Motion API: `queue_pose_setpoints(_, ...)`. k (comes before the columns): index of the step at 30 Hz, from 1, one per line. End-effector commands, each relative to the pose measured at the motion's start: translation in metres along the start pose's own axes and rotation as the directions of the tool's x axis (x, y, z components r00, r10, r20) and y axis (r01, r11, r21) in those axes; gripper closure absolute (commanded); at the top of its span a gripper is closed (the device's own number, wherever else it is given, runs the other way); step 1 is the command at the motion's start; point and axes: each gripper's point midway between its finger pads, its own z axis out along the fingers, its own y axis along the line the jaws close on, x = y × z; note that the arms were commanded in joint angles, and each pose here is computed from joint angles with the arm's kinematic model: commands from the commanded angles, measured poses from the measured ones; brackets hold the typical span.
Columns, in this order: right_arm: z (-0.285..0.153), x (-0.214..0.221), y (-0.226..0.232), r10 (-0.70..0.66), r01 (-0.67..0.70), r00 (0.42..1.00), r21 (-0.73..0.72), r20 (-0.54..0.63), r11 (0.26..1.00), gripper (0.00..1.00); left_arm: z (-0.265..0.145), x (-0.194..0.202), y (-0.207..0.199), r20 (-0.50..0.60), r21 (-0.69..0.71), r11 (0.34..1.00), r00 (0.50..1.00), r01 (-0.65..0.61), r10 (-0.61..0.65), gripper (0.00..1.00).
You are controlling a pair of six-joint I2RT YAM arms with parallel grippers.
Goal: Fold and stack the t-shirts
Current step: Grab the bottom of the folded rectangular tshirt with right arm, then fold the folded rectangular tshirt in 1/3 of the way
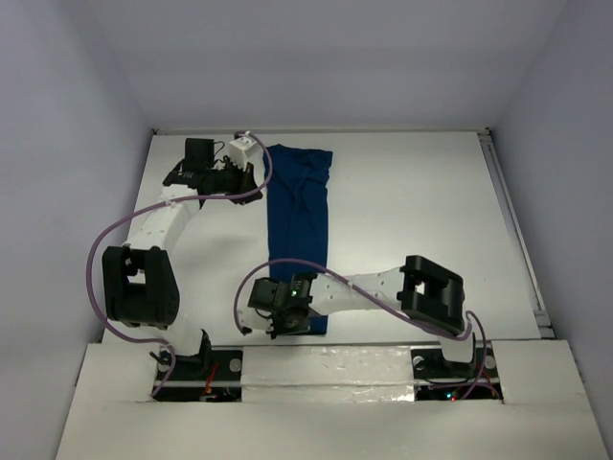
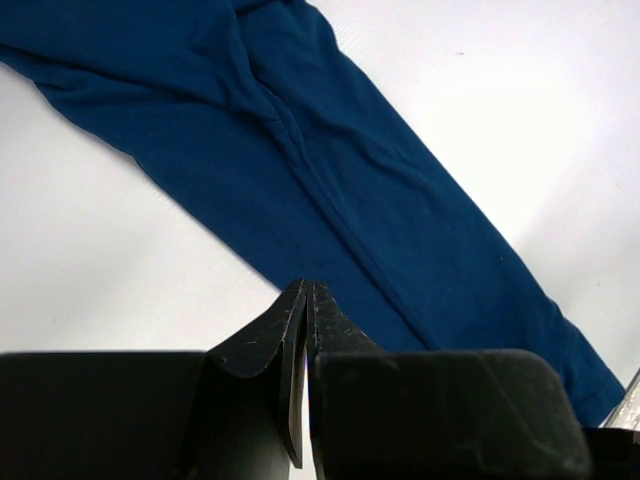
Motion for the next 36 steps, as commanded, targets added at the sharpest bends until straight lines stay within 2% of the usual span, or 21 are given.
queue_pose_setpoints(1, 0.003, 0.008, 0.006, 0.008, -0.008, 1.0, -0.04, 0.008, 0.999, 1.0, -0.014, -0.016, -0.009, 0.061, 0.013, 0.998, 0.997, -0.057, 0.056, 1.0)
queue_pose_setpoints(8, -0.052, 0.003, -0.056, 0.042, -0.049, 0.996, 0.092, 0.081, 0.995, 1.0, -0.012, -0.016, -0.008, 0.056, 0.018, 0.999, 0.997, -0.051, 0.05, 1.0)
queue_pose_setpoints(14, -0.085, 0.001, -0.108, 0.053, -0.069, 0.992, 0.139, 0.116, 0.988, 1.0, -0.01, -0.013, -0.007, 0.047, 0.023, 0.999, 0.998, -0.049, 0.048, 1.0)
queue_pose_setpoints(20, -0.082, 0.004, -0.112, 0.038, -0.049, 0.994, 0.105, 0.104, 0.993, 1.0, 0.008, -0.004, -0.005, 0.047, 0.089, 0.995, 0.999, -0.032, 0.028, 1.0)
queue_pose_setpoints(23, -0.077, 0.006, -0.114, 0.038, -0.048, 0.995, 0.112, 0.095, 0.993, 1.0, 0.027, 0.006, -0.003, -0.003, 0.145, 0.989, 1.0, 0.013, -0.012, 1.0)
queue_pose_setpoints(26, -0.08, 0.014, -0.128, 0.062, -0.075, 0.993, 0.131, 0.1, 0.989, 1.0, 0.039, 0.014, -0.002, -0.026, 0.168, 0.985, 0.999, 0.032, -0.028, 1.0)
queue_pose_setpoints(31, -0.084, 0.019, -0.149, 0.07, -0.085, 0.992, 0.16, 0.102, 0.983, 1.0, 0.036, 0.012, -0.002, -0.013, 0.147, 0.989, 1.0, 0.019, -0.018, 1.0)
queue_pose_setpoints(36, -0.091, 0.025, -0.192, 0.09, -0.107, 0.992, 0.206, 0.092, 0.973, 1.0, 0.034, 0.013, -0.003, -0.014, 0.141, 0.99, 1.0, 0.017, -0.015, 1.0)
